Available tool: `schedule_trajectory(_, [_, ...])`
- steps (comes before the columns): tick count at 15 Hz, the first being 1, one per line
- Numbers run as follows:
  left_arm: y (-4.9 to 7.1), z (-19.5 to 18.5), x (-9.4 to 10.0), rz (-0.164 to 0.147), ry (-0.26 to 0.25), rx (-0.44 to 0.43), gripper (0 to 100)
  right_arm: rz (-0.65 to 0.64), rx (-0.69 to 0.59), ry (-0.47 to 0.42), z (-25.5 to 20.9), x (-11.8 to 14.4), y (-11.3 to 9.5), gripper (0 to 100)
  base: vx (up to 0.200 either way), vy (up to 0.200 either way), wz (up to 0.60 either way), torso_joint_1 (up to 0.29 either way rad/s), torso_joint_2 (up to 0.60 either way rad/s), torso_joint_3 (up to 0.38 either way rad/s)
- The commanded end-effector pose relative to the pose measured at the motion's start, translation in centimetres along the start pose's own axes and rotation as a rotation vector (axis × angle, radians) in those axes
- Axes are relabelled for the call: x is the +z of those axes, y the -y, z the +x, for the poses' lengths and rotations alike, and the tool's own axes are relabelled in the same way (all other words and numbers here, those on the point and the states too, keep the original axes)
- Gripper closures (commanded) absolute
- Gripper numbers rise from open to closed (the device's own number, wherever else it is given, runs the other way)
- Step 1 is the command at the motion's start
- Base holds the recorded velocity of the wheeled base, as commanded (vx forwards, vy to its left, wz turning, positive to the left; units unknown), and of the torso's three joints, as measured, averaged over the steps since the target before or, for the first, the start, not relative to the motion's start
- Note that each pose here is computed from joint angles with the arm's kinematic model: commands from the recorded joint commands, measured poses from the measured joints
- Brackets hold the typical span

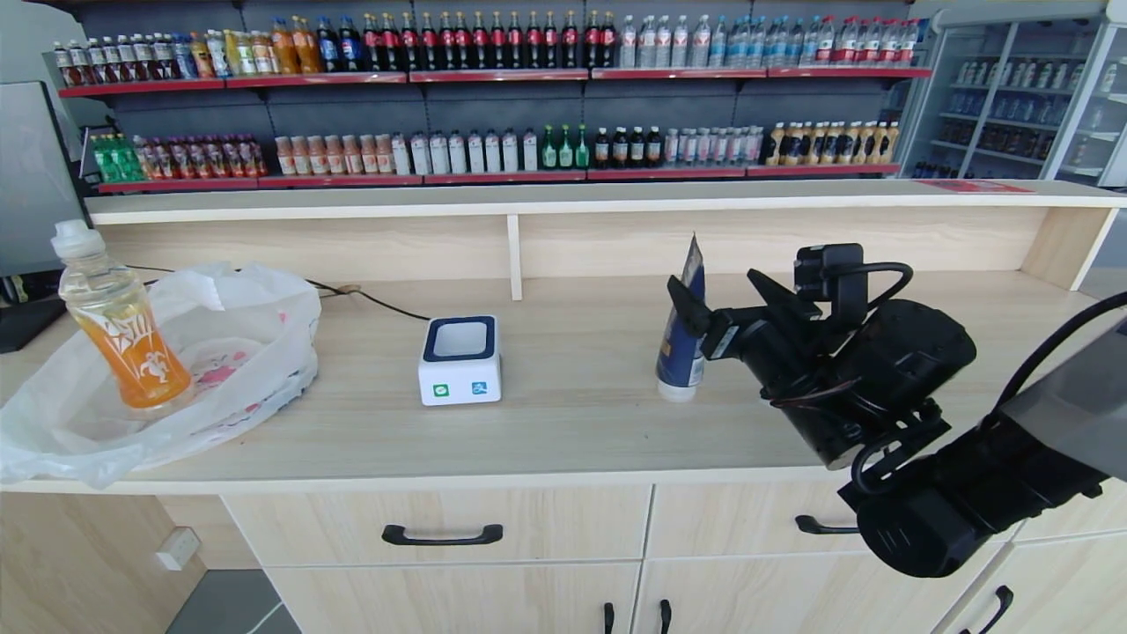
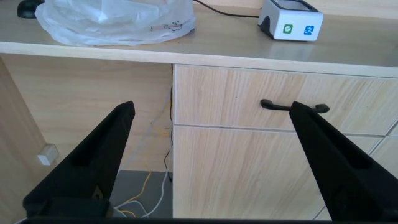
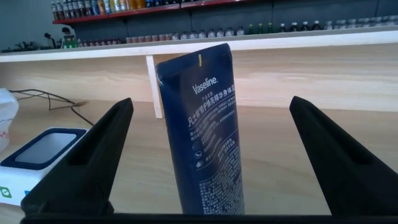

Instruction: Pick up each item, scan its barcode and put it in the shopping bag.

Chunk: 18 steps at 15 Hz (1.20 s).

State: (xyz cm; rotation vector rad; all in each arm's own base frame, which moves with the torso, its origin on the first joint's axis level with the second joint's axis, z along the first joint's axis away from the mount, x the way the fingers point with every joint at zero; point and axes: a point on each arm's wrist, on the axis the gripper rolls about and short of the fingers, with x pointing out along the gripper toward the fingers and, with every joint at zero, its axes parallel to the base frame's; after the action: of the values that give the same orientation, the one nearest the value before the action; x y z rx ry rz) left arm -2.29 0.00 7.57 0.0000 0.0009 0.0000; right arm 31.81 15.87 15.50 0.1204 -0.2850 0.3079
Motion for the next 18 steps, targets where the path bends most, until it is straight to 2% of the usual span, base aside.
schedule_trajectory(1, [0.0,0.0,0.0,0.000,0.001,0.000,0,-0.003,-0.004,-0.005,-0.2,0.0,0.2,0,0.000,0.000,0.00,0.000,0.00,0.000])
schedule_trajectory(11, [0.0,0.0,0.0,0.000,-0.001,0.000,0,-0.004,-0.023,-0.023,-1.0,0.1,0.9,0,0.000,0.000,0.00,0.000,0.00,0.000])
schedule_trajectory(18, [0.0,0.0,0.0,0.000,0.001,0.000,0,-0.011,-0.062,-0.025,-1.2,0.4,2.4,0,0.000,0.000,0.00,0.000,0.00,0.000])
